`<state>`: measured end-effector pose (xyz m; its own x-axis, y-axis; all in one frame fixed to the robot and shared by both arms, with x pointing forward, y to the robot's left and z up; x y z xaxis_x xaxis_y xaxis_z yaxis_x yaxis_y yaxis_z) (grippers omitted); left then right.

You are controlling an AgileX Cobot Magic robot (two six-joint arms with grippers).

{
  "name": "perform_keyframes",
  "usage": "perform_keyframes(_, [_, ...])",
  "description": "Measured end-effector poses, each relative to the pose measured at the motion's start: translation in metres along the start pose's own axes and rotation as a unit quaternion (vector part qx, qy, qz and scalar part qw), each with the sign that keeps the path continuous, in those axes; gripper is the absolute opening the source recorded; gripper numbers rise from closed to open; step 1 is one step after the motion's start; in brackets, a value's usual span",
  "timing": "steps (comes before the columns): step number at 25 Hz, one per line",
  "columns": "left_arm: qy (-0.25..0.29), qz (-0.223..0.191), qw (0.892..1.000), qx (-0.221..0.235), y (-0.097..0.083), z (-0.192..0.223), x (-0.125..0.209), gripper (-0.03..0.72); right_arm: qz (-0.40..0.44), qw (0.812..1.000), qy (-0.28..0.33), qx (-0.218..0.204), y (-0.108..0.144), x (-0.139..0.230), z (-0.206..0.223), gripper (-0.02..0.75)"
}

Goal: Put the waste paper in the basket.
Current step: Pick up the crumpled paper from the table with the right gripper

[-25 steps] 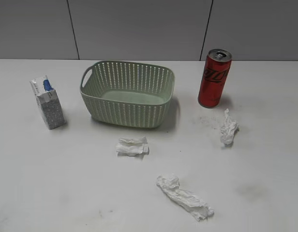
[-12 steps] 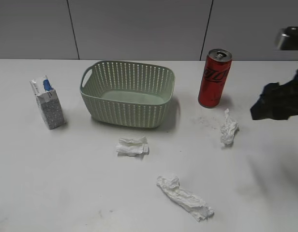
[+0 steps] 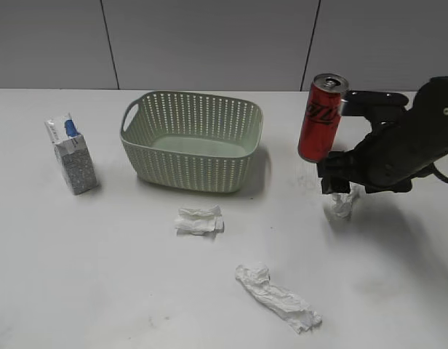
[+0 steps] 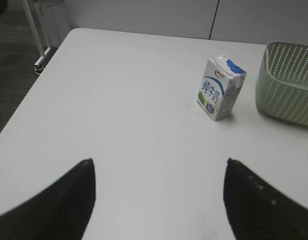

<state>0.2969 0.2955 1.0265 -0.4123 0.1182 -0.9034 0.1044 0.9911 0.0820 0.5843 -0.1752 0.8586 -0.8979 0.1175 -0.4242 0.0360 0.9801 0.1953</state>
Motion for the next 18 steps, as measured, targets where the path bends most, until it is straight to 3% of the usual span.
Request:
perform_keyframes(7, [0.000,0.000,1.000,0.000,0.000,0.000,0.000,0.591,-0.003,1.000,0.018,0.010,-0.001,0.000,0.046,0.570])
perform_keyframes(11, [0.000,0.000,1.000,0.000,0.000,0.000,0.000,0.591,-0.005,1.000,0.019,0.012,-0.001,-0.002,0.051,0.500])
perform_keyframes(14, [0.000,0.000,1.000,0.000,0.000,0.000,0.000,0.591,-0.007,1.000,0.023,0.014,-0.001,-0.001,0.051,0.370])
perform_keyframes(18, [0.000,0.000,1.000,0.000,0.000,0.000,0.000,0.591,-0.007,0.999,0.036,0.020,-0.003,0.003,0.050,0.116])
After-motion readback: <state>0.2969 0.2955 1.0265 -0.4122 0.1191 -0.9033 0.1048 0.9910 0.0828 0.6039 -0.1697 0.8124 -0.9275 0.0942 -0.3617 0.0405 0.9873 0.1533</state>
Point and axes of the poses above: a point on each arm's last joint axis where the gripper is mounted, z pointing out along that axis toward the gripper, y along the wrist's bending axis when the last joint is at zero, x = y × z, the point moved 7 cm from there along z, pointing out along that axis toward the gripper, and after that the axes turned 7 degrees about z, right-handed, at the moved point
